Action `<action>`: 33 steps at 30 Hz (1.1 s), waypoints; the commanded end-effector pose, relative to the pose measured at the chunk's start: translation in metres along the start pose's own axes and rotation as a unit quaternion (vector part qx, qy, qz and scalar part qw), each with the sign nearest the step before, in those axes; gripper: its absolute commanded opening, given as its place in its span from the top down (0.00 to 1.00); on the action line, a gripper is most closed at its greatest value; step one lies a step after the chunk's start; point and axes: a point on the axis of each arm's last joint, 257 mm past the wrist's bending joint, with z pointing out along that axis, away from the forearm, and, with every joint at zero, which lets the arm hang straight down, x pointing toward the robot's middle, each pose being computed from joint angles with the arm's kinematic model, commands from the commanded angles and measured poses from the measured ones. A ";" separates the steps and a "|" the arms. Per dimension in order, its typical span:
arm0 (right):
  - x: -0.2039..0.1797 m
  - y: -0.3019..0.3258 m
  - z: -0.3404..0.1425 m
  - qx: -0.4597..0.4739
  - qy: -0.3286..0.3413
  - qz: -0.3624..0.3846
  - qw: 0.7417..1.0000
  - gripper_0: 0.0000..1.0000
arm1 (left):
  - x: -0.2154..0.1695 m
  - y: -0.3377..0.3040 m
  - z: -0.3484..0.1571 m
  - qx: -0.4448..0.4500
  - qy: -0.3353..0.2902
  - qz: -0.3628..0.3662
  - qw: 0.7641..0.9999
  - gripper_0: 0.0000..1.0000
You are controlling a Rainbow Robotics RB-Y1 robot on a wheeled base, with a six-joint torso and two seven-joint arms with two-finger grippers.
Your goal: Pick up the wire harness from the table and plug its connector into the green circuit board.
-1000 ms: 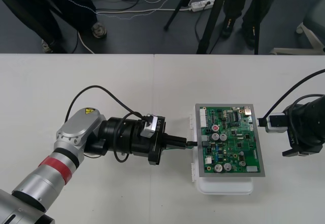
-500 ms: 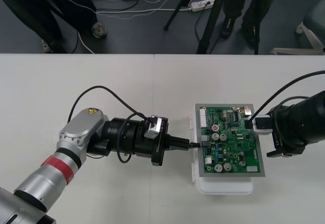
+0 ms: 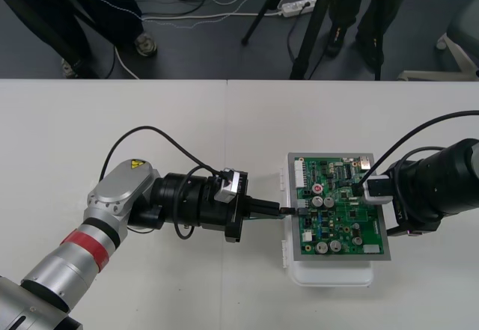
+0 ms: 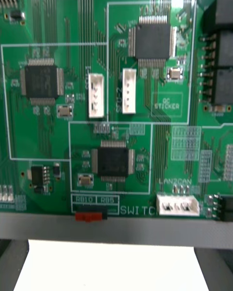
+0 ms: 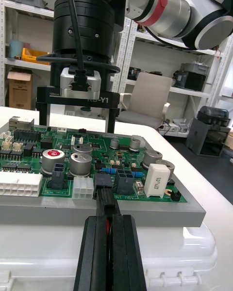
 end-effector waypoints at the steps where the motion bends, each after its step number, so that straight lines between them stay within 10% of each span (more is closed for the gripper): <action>1: -0.020 -0.006 -0.004 0.010 -0.010 -0.021 1.000 0.00 | -0.014 0.007 0.023 0.012 -0.004 0.058 0.998 1.00; 33: -0.027 -0.004 -0.002 0.007 -0.020 -0.022 1.000 0.00 | -0.013 0.004 0.036 0.016 -0.006 0.062 0.998 1.00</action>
